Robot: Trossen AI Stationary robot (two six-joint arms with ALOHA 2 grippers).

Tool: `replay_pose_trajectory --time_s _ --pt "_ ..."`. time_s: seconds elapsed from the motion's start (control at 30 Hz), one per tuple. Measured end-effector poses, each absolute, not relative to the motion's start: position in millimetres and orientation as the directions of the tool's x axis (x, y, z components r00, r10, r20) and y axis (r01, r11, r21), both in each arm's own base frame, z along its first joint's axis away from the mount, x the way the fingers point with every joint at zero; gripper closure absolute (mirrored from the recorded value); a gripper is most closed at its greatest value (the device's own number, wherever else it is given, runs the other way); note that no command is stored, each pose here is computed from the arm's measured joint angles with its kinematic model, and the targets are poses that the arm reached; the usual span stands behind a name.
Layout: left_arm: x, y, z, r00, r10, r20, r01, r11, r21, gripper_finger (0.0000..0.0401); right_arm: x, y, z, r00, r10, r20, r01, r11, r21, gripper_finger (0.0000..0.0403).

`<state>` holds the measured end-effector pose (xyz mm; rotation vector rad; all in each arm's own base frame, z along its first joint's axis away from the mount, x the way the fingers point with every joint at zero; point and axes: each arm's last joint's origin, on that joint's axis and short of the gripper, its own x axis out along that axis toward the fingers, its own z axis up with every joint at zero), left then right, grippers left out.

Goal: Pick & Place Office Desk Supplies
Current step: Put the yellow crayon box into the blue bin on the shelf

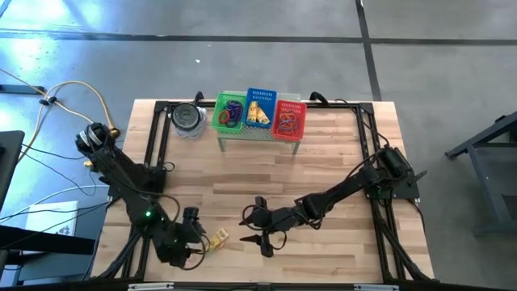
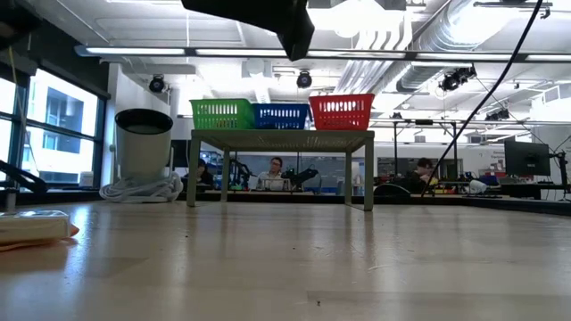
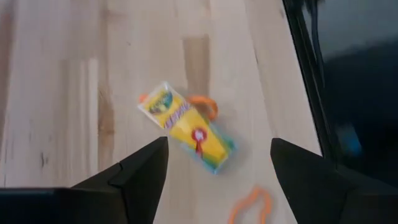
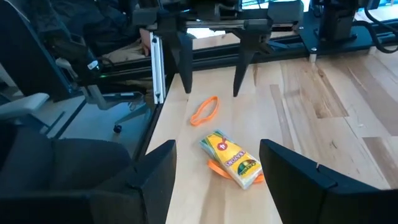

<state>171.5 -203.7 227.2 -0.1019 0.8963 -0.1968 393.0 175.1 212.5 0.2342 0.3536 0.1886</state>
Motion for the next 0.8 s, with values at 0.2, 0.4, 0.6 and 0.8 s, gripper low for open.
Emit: replay_pose_trajectory --time_s 0.2,0.4,0.6,0.8 --pt "168 -227 208 0.674 -0.141 -0.726 0.012 0.984 -0.180 0.0126 391 181 213 0.922 0.226 -0.313 -0.136 0.949 0.284 0.0184" --pt "169 -242 180 0.641 -0.103 -0.761 -0.081 0.976 -0.200 0.0126 384 193 213 0.932 0.190 -0.308 -0.102 0.954 0.281 0.0184" --pt "158 -254 168 0.751 0.015 -0.660 -0.158 0.975 -0.157 0.0126 375 208 214 0.946 0.129 -0.296 -0.050 0.964 0.261 0.0184" --pt "138 -267 157 0.807 0.051 -0.588 -0.172 0.974 -0.151 0.0126 366 224 216 0.954 0.128 -0.272 -0.057 0.965 0.256 0.0184"
